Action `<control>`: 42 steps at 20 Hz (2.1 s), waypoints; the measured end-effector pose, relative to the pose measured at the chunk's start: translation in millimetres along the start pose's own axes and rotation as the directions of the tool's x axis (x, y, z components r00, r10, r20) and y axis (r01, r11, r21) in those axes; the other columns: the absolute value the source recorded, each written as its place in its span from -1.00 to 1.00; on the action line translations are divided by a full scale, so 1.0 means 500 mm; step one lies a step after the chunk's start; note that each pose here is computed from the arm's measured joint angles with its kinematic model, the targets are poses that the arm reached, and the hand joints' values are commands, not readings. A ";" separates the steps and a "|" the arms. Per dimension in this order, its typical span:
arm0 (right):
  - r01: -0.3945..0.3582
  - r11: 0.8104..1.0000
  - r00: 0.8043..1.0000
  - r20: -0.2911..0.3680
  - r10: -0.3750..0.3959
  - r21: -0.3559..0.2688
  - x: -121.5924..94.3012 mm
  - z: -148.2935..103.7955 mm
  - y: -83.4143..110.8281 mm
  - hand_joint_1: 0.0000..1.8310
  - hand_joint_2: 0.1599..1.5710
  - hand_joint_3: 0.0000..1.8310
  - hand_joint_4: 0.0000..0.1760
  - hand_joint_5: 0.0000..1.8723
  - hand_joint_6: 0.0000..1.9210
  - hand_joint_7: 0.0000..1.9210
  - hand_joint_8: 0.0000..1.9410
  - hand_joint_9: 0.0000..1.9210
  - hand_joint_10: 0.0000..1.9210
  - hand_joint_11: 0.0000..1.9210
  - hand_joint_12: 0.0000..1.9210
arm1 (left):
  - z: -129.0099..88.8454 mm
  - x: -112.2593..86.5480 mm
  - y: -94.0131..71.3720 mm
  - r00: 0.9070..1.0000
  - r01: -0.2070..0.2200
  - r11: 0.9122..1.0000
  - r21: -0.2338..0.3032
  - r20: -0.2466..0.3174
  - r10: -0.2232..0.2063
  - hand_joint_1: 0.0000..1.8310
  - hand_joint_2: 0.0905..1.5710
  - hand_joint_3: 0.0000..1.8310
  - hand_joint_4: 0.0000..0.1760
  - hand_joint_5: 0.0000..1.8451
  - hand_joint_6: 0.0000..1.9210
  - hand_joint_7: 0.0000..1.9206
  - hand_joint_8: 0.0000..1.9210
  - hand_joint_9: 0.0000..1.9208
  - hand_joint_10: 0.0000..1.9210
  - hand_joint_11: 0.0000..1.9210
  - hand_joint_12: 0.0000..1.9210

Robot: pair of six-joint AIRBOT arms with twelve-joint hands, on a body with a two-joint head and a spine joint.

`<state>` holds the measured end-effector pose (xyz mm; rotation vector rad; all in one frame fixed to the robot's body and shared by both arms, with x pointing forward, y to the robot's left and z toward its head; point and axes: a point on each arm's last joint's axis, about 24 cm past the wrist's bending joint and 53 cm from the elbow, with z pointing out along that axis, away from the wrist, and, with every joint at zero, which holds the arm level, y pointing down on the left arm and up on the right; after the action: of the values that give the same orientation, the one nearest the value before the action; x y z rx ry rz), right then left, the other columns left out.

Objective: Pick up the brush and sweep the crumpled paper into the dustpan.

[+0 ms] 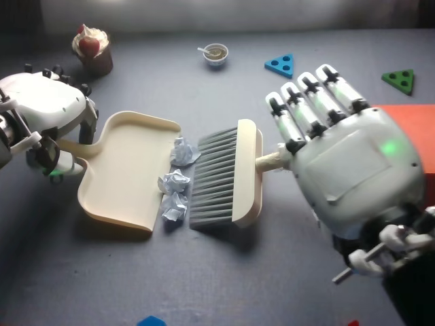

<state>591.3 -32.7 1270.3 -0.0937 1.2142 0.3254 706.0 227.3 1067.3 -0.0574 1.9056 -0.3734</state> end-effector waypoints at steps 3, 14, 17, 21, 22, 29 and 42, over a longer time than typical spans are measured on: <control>0.012 1.000 1.000 0.004 -0.012 0.009 0.032 0.028 0.006 0.12 0.05 -1.00 -1.00 -0.83 -0.99 -0.79 -0.99 -0.78 -0.99 -0.70 -0.99 | 0.002 0.000 -0.002 1.000 0.002 1.000 0.001 0.002 -0.002 0.20 0.36 -1.00 -1.00 0.12 -0.06 -0.46 -1.00 -0.54 -1.00 -0.79 -0.51; 0.040 0.997 0.998 0.052 -0.043 0.070 0.074 0.112 0.002 0.12 0.08 -0.99 -1.00 -0.85 -1.00 -0.82 -1.00 -0.80 -1.00 -0.73 -0.99 | 0.010 -0.008 -0.008 1.000 0.004 1.000 0.008 0.010 -0.004 0.19 0.37 -1.00 -0.96 0.10 -0.05 -0.47 -0.99 -0.53 -0.99 -0.76 -0.52; 0.038 0.996 0.998 0.045 -0.041 0.076 0.086 0.120 0.003 0.14 0.08 -1.00 -1.00 -0.85 -1.00 -0.82 -1.00 -0.80 -1.00 -0.74 -1.00 | 0.012 -0.012 -0.012 1.000 0.003 1.000 0.011 0.017 -0.003 0.20 0.35 -1.00 -1.00 0.12 -0.08 -0.46 -1.00 -0.53 -1.00 -0.75 -0.54; 0.031 0.996 0.999 0.032 -0.033 0.081 0.102 0.128 0.003 0.12 0.09 -1.00 -1.00 -0.84 -1.00 -0.81 -1.00 -0.80 -0.99 -0.73 -0.99 | 0.013 -0.008 -0.014 1.000 0.004 1.000 0.014 0.011 -0.004 0.21 0.36 -1.00 -1.00 0.11 -0.05 -0.49 -1.00 -0.55 -0.99 -0.75 -0.53; 0.032 0.996 0.999 0.031 -0.034 0.080 0.103 0.128 0.004 0.12 0.08 -1.00 -1.00 -0.84 -1.00 -0.80 -0.99 -0.79 -0.99 -0.73 -0.99 | 0.013 -0.007 -0.016 1.000 0.004 1.000 0.016 0.011 -0.004 0.21 0.36 -1.00 -1.00 0.11 -0.05 -0.48 -1.00 -0.53 -0.99 -0.73 -0.52; 0.056 0.996 0.998 0.000 -0.056 0.075 0.140 0.123 -0.004 0.12 0.09 -1.00 -1.00 -0.84 -0.99 -0.82 -0.99 -0.81 -1.00 -0.77 -1.00 | 0.012 -0.004 -0.026 1.000 0.001 1.000 0.027 0.009 -0.002 0.17 0.40 -1.00 -0.97 0.04 0.05 -0.50 -1.00 -0.57 -0.99 -0.80 -0.49; 0.062 0.996 0.998 0.008 -0.062 0.063 0.151 0.137 -0.001 0.16 0.16 -1.00 -1.00 -0.72 -0.99 -0.73 -0.99 -0.71 -0.99 -0.69 -0.97 | 0.013 -0.005 -0.036 1.000 0.001 0.999 0.039 0.006 -0.001 0.16 0.39 -1.00 -0.56 0.06 0.02 -0.48 -1.00 -0.54 -1.00 -0.85 -0.31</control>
<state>676.5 -1.7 1224.0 -0.0753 1.2084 0.2331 710.6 209.3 1072.6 -0.0339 1.8920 -0.4101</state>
